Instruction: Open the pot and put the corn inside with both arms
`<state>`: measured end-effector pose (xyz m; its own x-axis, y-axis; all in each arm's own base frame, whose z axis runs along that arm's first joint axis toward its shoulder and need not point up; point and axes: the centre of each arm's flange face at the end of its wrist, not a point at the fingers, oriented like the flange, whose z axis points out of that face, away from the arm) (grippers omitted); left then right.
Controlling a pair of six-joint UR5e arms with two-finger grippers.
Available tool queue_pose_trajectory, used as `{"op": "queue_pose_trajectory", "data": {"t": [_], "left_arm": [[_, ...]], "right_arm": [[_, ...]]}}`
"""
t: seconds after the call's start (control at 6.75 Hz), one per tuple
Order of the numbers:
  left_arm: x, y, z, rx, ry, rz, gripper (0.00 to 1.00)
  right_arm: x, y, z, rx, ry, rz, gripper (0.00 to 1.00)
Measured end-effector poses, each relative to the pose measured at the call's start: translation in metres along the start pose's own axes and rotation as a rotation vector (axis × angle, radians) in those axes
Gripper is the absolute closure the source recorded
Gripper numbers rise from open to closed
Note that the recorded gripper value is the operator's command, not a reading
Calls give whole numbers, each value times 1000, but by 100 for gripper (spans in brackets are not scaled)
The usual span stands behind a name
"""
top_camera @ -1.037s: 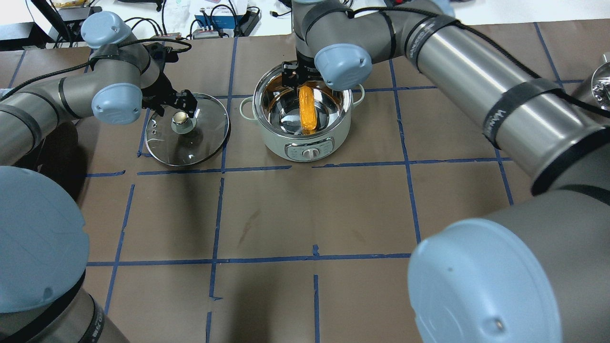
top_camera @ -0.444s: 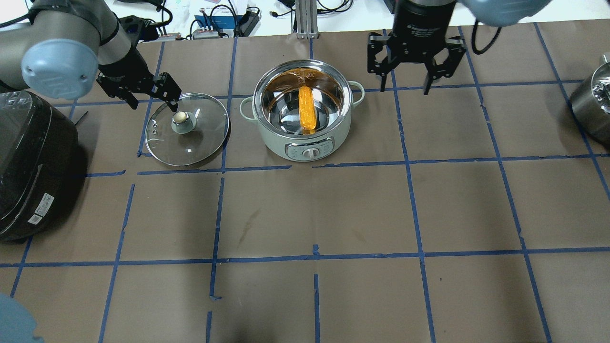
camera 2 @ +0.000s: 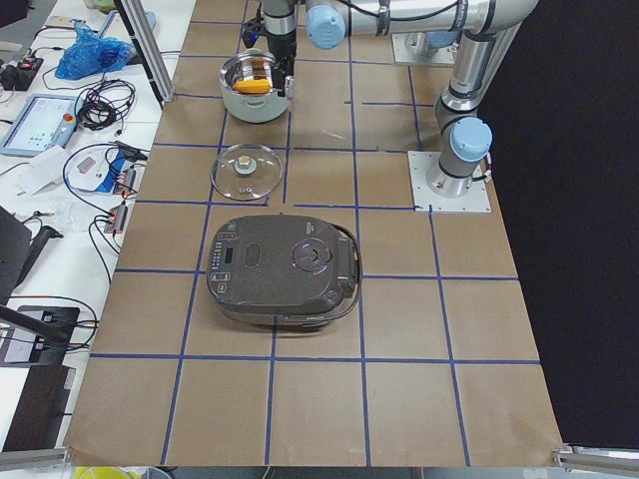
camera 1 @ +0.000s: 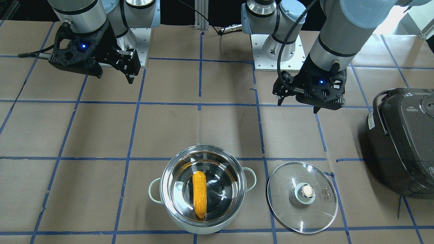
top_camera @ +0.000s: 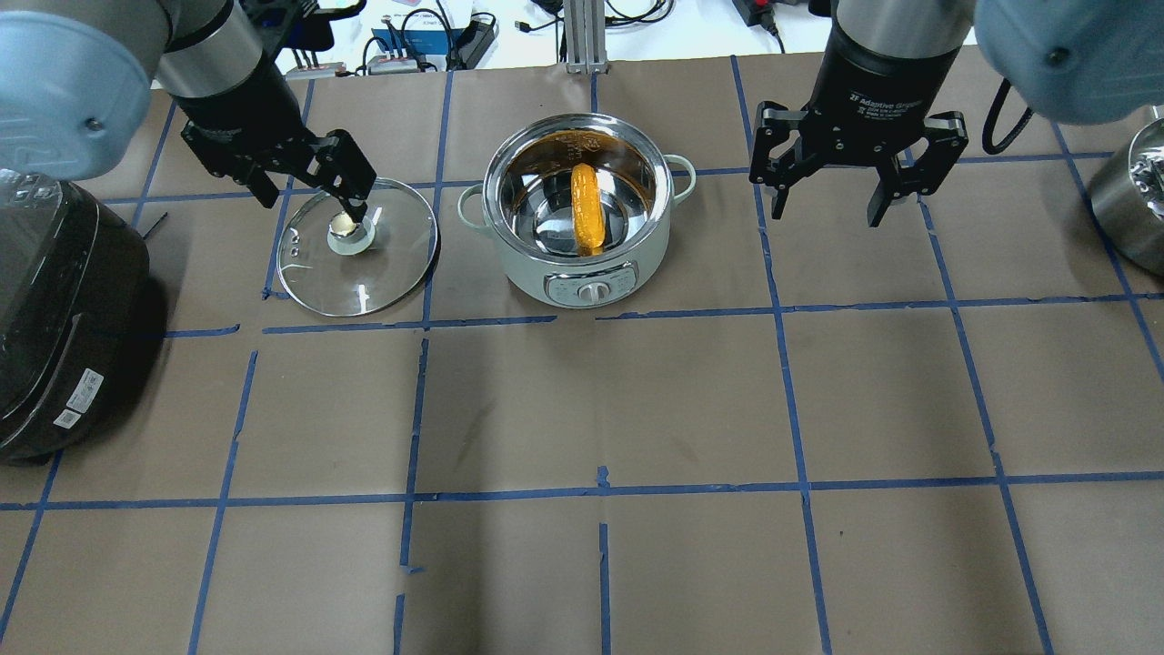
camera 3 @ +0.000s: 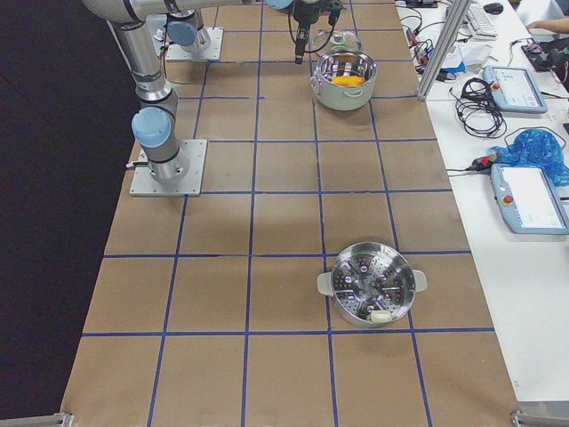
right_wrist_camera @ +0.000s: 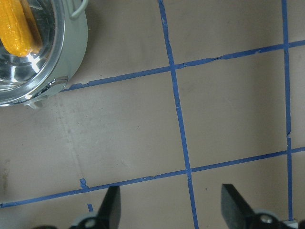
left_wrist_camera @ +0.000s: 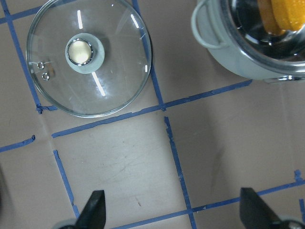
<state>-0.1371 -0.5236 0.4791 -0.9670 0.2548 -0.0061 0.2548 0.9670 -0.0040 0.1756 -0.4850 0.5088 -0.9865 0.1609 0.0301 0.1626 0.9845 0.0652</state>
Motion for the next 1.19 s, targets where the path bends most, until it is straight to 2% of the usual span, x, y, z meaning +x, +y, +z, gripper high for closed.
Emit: {"op": "queue_pose_trajectory", "data": {"t": [0.3, 1.19], "left_arm": [[17, 8, -15, 21, -7, 8, 0], [13, 14, -14, 15, -7, -8, 0]], "right_arm": [[2, 2, -1, 2, 0, -28, 0], [3, -1, -1, 6, -10, -61, 0]]}}
